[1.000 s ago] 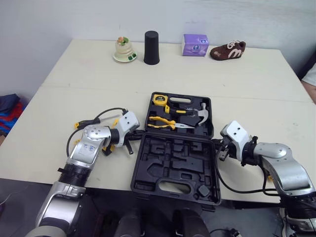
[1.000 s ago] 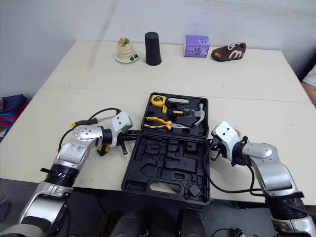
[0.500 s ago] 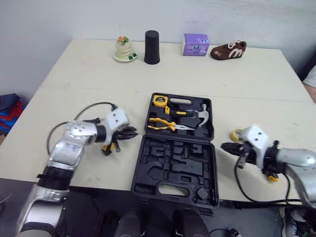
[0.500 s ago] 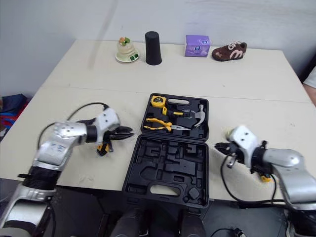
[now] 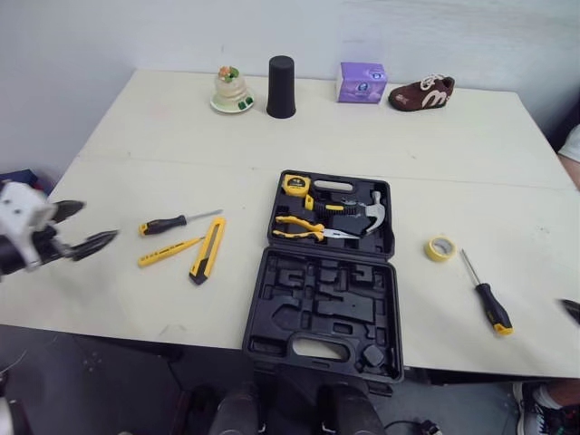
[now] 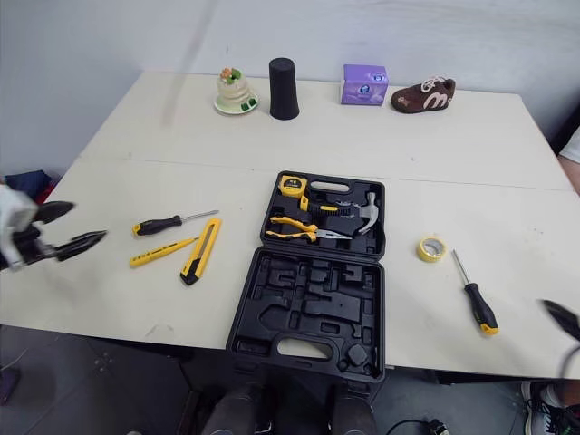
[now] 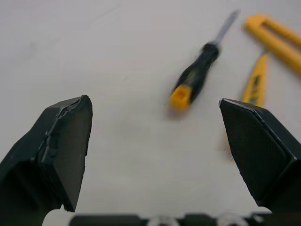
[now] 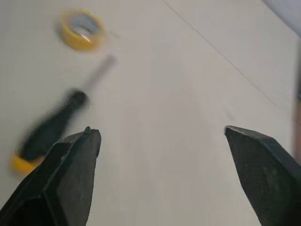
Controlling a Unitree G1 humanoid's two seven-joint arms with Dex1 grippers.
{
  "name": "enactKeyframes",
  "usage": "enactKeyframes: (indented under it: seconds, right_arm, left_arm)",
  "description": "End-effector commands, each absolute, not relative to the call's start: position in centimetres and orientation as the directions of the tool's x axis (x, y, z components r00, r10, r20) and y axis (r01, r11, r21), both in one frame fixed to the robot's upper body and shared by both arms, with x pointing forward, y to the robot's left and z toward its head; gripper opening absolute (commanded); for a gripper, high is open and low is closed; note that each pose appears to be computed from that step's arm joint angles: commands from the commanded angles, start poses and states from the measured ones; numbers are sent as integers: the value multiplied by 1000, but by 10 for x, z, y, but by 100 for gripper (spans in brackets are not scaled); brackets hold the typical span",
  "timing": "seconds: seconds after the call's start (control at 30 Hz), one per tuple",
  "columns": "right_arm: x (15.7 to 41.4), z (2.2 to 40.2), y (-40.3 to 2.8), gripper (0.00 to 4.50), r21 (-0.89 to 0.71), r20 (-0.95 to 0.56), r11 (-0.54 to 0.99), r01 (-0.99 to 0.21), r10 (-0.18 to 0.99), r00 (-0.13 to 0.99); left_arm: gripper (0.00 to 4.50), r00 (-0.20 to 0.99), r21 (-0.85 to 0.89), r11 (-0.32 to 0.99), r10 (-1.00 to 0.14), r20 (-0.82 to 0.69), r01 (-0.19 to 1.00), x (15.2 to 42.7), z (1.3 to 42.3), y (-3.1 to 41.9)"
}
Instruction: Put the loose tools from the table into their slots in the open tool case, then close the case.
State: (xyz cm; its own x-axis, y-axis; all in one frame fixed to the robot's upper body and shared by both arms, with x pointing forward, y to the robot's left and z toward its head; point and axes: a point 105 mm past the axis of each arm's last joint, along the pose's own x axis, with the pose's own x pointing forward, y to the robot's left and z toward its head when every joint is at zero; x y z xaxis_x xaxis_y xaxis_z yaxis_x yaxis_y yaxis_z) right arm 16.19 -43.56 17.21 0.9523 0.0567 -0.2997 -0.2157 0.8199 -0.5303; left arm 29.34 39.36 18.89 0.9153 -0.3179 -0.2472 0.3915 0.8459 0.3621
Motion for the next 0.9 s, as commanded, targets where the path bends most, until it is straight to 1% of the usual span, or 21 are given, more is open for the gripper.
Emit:
enactKeyframes:
  seconds: [0.03,0.07,0.1,0.13,0.27,0.37,0.43,0.47,0.53,0.57,0.63,0.67,0.73,0.8,0.87,0.9]
  right_arm:
    - [131,168,-472,447,-558,-283,825,-84,-94,955]
    - [120,162,-483,447,-550,-298,834,-48,-143,944]
    - [112,157,-490,447,-569,-311,822,-27,-184,932]
    - [109,155,-493,447,-568,-309,823,-17,-194,931]
    - [113,148,-488,447,-562,-290,827,-21,-173,941]
    - [128,146,-480,447,-542,-259,840,-26,-138,956]
    - [151,153,-458,447,-516,-190,854,-74,-30,981]
    - [161,156,-444,447,-499,-177,858,-124,39,983]
    - [182,171,-408,447,-460,-91,859,-227,208,974]
    - [187,177,-397,447,-451,-57,856,-252,254,965]
    - [195,191,-361,447,-421,24,825,-377,426,904]
    - [196,195,-349,447,-414,39,807,-421,478,878]
    - [205,199,-327,447,-402,56,780,-479,543,838]
    - [218,204,-277,447,-430,76,683,-591,679,730]
    - [221,211,-244,447,-440,101,619,-651,754,649]
    - [223,215,-233,447,-438,124,605,-665,773,622]
  left_arm:
    - [450,958,347,905,-173,-229,247,270,187,435]
    - [450,962,318,926,-128,-243,204,261,182,448]
    - [450,962,336,927,-77,-263,166,252,175,458]
    - [450,960,337,928,-63,-271,157,247,171,462]
    - [450,963,350,927,-38,-267,133,241,166,466]
    - [450,962,351,922,-70,-262,163,248,165,460]
    - [450,955,327,916,-150,-256,231,260,169,444]
    - [450,948,329,906,-186,-259,267,265,170,437]
    - [450,924,329,877,-264,-276,349,279,173,418]
    - [450,916,328,868,-286,-281,372,283,174,413]
    - [450,889,302,850,-344,-302,432,294,175,399]
    - [450,879,295,843,-361,-311,450,297,176,394]
    - [450,854,292,823,-380,-354,487,306,171,386]
    - [450,815,297,789,-398,-421,538,324,162,372]
    - [450,778,322,742,-409,-476,587,332,156,364]
    - [450,762,322,726,-418,-494,607,336,155,360]
